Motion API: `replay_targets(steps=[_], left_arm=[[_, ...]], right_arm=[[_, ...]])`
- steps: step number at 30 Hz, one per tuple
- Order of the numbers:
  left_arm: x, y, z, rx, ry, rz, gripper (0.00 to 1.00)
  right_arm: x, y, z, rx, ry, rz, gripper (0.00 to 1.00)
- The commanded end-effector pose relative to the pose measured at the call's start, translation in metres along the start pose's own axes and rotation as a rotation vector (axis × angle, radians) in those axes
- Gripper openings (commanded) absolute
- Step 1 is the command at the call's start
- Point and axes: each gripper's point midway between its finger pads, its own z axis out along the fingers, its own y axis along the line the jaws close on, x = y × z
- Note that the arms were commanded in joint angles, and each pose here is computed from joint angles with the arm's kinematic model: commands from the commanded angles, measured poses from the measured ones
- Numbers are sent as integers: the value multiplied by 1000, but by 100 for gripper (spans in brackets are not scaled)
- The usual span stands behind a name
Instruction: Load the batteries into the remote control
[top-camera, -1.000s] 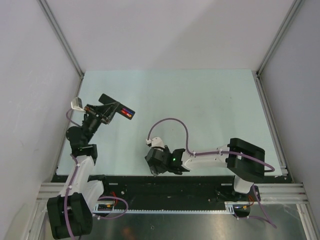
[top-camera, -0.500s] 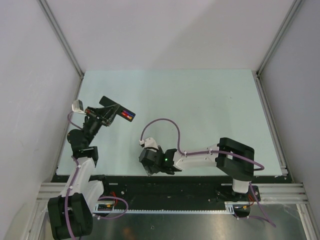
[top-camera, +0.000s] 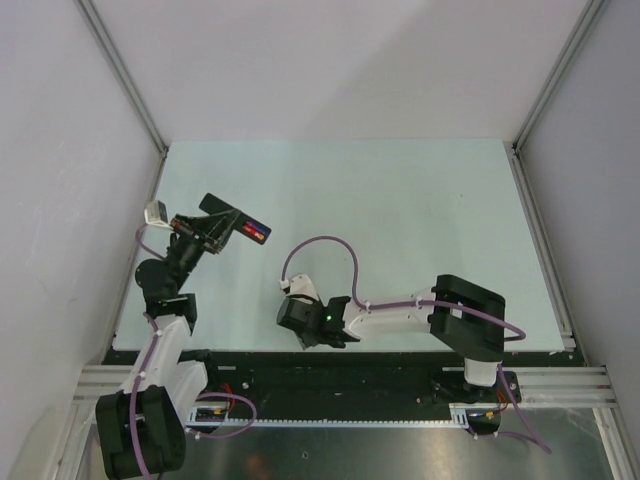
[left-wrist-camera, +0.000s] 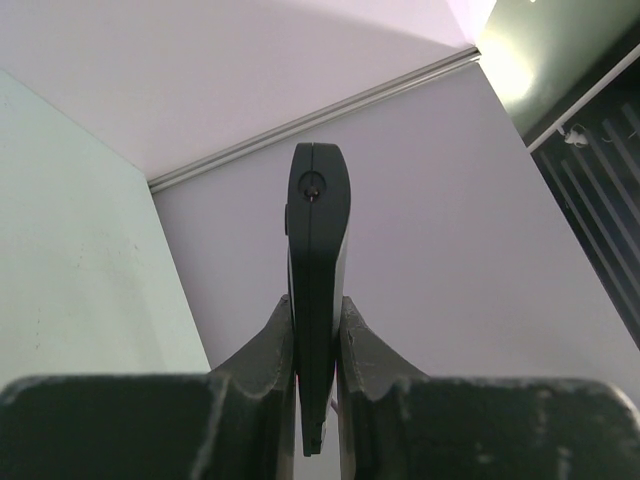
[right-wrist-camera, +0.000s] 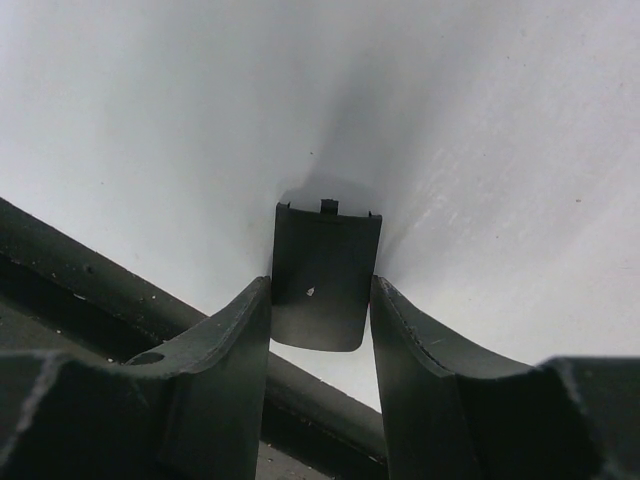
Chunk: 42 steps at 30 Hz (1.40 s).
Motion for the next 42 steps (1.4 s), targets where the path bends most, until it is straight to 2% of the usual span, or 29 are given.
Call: replay_targets(steps=[1, 11, 17, 20, 24, 31, 42], left_arm=[[1, -11, -2, 44, 9, 39, 0], [5, -1, -4, 23, 24, 36, 0], [13, 9, -5, 2, 64, 39, 0], [24, 16, -2, -13, 122, 28, 0], [39, 26, 2, -25, 184, 33, 0], [51, 46, 9, -64, 211, 26, 0], [91, 63, 24, -81, 329, 34, 0]], right_arm=[[21, -41, 5, 140, 87, -22, 43], [8, -130, -9, 228, 79, 61, 40], [-5, -158, -21, 245, 56, 53, 34], [-12, -162, -26, 234, 41, 62, 29], [-23, -166, -39, 223, 6, 68, 29], [-39, -164, -64, 189, -54, 84, 29], [-73, -157, -149, 105, -196, 84, 29]])
